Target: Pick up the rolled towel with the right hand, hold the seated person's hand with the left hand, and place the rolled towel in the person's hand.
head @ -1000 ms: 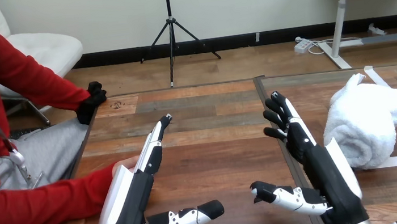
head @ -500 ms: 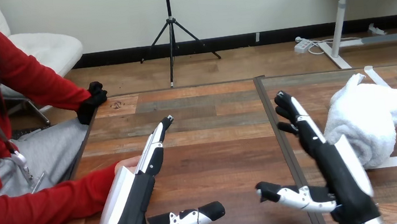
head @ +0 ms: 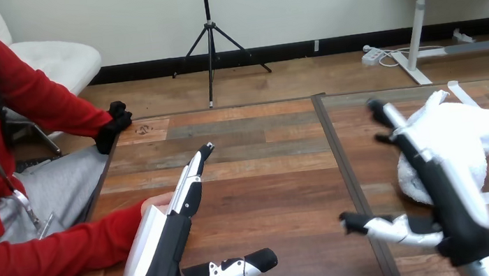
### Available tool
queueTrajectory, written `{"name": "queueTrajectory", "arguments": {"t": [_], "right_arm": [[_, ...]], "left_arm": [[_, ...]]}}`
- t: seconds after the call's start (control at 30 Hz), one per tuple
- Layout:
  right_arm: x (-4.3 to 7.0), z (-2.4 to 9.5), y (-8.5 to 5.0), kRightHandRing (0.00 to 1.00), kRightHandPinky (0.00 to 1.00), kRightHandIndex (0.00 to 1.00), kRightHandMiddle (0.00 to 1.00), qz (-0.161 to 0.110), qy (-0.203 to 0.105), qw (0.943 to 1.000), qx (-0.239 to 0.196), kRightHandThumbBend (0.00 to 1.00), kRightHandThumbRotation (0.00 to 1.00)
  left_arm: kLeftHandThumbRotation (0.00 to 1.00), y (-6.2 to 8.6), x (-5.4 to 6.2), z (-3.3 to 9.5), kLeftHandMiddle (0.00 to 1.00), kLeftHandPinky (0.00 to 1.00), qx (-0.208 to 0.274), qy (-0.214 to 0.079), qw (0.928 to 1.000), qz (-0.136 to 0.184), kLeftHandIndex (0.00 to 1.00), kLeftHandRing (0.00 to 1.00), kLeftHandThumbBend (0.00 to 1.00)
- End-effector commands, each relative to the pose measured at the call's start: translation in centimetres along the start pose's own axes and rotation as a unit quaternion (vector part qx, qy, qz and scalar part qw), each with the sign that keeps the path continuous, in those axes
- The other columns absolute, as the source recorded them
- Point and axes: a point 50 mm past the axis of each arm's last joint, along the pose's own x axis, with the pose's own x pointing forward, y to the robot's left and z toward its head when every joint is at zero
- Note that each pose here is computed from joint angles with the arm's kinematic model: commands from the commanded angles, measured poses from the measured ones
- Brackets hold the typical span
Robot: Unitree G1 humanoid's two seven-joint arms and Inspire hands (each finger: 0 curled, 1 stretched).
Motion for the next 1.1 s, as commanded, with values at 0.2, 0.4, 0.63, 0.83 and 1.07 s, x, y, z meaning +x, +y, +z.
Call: {"name": "queueTrajectory", "arguments": {"t": [0.2,0.4,0.63,0.83,1.07], "right_arm": [[3.9,1.2,-3.5,0.97,0.89,0.96,0.98,-0.051,-0.071,0.9955,-0.037,1.00,0.51],[4.1,1.0,-4.5,0.96,0.88,0.96,0.97,-0.056,-0.067,0.9951,-0.047,1.00,0.49],[4.3,0.9,-5.2,0.96,0.88,0.97,0.96,-0.058,-0.070,0.9945,-0.051,1.00,0.48],[4.4,0.9,-5.5,0.96,0.88,0.97,0.96,-0.059,-0.068,0.9944,-0.055,1.00,0.48],[4.5,0.8,-5.5,0.97,0.89,0.96,0.96,-0.059,-0.066,0.9944,-0.058,1.00,0.49]], "left_arm": [[0.62,0.7,0.9,0.6,1.00,0.97,0.002,-0.021,0.9996,0.020,1.00,1.00,1.00],[0.62,0.7,0.8,0.5,1.00,0.97,0.005,-0.020,0.9996,0.021,1.00,1.00,1.00],[0.62,0.8,0.8,0.5,1.00,0.97,0.005,-0.020,0.9996,0.021,1.00,1.00,1.00],[0.62,0.9,0.8,0.4,1.00,0.97,0.003,-0.022,0.9995,0.022,1.00,1.00,1.00],[0.62,1.0,0.8,0.4,1.00,0.97,0.004,-0.023,0.9995,0.023,1.00,1.00,1.00]]}}
